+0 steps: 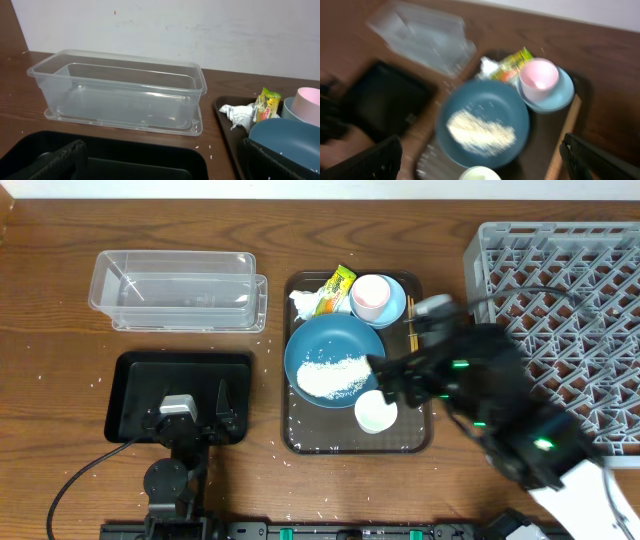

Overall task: Sort waste into correct bins and load items into the dishwasher rack
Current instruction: 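Reach the right gripper to the white cup and grasp it, then lift the white cup and carry it to the grey rack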

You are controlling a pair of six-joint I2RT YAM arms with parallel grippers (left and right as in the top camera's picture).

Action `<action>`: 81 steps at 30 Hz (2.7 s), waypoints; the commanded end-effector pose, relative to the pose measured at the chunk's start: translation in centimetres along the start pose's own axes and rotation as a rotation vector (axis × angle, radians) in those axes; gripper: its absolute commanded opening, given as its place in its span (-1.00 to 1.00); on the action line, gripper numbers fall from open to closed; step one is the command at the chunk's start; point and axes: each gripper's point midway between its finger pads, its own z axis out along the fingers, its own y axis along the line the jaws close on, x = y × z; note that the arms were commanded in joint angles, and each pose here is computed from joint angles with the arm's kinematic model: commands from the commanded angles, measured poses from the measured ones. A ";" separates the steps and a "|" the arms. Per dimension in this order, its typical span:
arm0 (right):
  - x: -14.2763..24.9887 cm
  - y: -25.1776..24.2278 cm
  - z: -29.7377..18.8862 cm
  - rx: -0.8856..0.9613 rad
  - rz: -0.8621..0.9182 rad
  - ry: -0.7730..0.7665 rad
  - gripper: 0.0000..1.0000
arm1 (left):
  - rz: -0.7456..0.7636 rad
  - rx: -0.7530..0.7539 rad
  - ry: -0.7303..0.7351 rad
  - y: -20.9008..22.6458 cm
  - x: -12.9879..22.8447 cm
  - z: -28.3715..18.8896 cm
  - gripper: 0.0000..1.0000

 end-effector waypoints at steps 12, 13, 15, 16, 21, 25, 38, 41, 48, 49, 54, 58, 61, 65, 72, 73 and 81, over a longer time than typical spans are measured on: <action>2.2 6.6 3.4 -0.204 -0.046 0.122 0.99 | 0.015 -0.033 0.047 0.7 1.6 0.1 0.96; 3.1 6.4 3.8 -0.194 -0.028 0.161 0.97 | 0.015 -0.033 0.047 0.7 1.6 0.1 0.95; 4.8 6.0 4.5 -0.172 -0.004 0.239 0.89 | 0.015 -0.033 0.047 0.7 1.6 0.1 0.96; 5.9 5.7 4.8 -0.156 0.013 0.286 0.84 | 0.015 -0.033 0.047 0.7 1.6 0.1 0.96; 11.2 3.8 6.0 -0.013 0.169 0.516 0.57 | 0.015 -0.033 0.047 0.7 1.6 0.1 0.96; 14.1 4.4 6.2 -0.031 0.183 0.653 0.51 | 0.015 -0.032 0.047 0.7 1.6 0.1 0.96; 17.1 2.9 7.7 0.143 0.158 0.734 0.45 | 0.015 -0.033 0.047 0.7 1.6 0.1 0.96; 18.5 3.0 8.4 0.158 0.140 0.782 0.22 | 0.015 -0.033 0.047 0.7 1.6 0.1 0.96; 19.3 3.0 9.1 0.219 0.051 0.774 0.12 | 0.015 -0.033 0.047 0.7 1.6 0.1 0.96; 19.3 3.0 9.1 0.224 0.042 0.771 0.10 | 0.015 -0.033 0.047 0.7 1.6 0.1 0.96; 19.1 2.6 9.2 0.258 0.014 0.751 -0.42 | 0.015 -0.033 0.047 0.7 1.6 0.1 0.96; 18.9 2.3 9.3 0.273 0.007 0.739 -0.57 | 0.015 -0.033 0.047 0.7 1.6 0.1 0.96; 18.8 2.5 9.5 0.262 0.012 0.732 -0.65 | 0.015 -0.033 0.047 0.7 1.6 0.1 0.96; 18.6 2.9 9.8 0.246 0.020 0.720 -0.97 | 0.015 -0.033 0.047 0.7 1.6 0.1 0.96; 15.4 3.3 9.2 0.237 0.010 0.693 -0.98 | 0.015 -0.033 0.047 0.7 1.6 0.1 0.96; 14.4 2.7 8.8 0.262 0.005 0.686 -0.98 | 0.015 -0.033 0.047 0.7 1.6 0.1 0.96; 1.0 -5.1 2.3 0.399 0.138 0.494 -0.98 | 0.015 -0.032 0.047 0.6 1.6 0.1 0.96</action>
